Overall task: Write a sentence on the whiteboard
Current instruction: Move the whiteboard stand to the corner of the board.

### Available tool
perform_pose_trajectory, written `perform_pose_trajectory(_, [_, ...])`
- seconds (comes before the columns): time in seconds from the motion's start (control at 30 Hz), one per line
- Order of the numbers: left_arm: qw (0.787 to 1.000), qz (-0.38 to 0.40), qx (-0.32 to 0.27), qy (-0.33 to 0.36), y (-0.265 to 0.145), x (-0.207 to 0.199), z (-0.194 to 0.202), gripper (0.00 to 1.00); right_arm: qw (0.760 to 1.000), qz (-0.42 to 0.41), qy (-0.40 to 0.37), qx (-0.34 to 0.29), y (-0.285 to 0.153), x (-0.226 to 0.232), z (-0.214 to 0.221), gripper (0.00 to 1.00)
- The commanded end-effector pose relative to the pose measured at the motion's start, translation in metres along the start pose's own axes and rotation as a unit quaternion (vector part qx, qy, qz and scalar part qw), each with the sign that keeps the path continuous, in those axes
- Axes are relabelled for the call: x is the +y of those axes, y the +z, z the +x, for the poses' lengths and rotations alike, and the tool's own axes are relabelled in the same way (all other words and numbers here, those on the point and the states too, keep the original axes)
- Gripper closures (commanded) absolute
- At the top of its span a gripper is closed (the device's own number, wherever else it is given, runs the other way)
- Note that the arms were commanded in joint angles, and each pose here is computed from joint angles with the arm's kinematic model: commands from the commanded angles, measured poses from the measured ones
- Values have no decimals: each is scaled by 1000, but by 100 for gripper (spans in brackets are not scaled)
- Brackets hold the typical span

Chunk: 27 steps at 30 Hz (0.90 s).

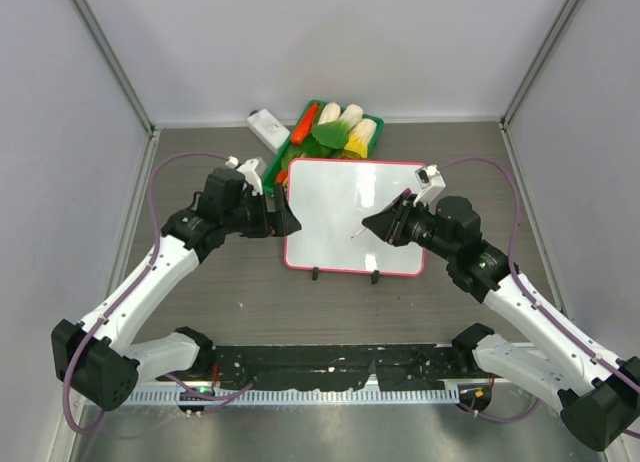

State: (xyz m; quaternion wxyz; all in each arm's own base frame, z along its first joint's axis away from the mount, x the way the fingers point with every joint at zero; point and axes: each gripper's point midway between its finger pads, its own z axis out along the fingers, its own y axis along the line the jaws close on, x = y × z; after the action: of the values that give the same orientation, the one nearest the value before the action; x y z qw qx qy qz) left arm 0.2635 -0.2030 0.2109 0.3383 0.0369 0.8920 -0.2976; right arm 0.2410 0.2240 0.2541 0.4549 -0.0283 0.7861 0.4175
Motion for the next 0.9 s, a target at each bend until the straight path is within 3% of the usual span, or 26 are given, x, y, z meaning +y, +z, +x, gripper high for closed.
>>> perform_pose_trajectory(0.0, [1000, -7, 7, 20, -5, 3, 0, 11, 999, -27, -15, -23, 2, 17, -20, 99])
perform_pose_trajectory(0.2, [998, -41, 38, 13, -3, 16, 19, 11, 1000, -21, -12, -15, 8, 15, -19, 99])
perform_pose_trajectory(0.47, [993, -87, 78, 22, 28, 15, 74, 12, 1000, -15, -7, -18, 10, 12, -19, 99])
perform_pose_trajectory(0.67, [986, -146, 73, 33, 43, 29, 100, 12, 1000, -15, -10, -23, 5, 14, -22, 98])
perform_pose_trajectory(0.87, [988, -146, 48, 22, 51, 36, 117, 13, 1000, -4, -11, -27, 2, 8, -20, 99])
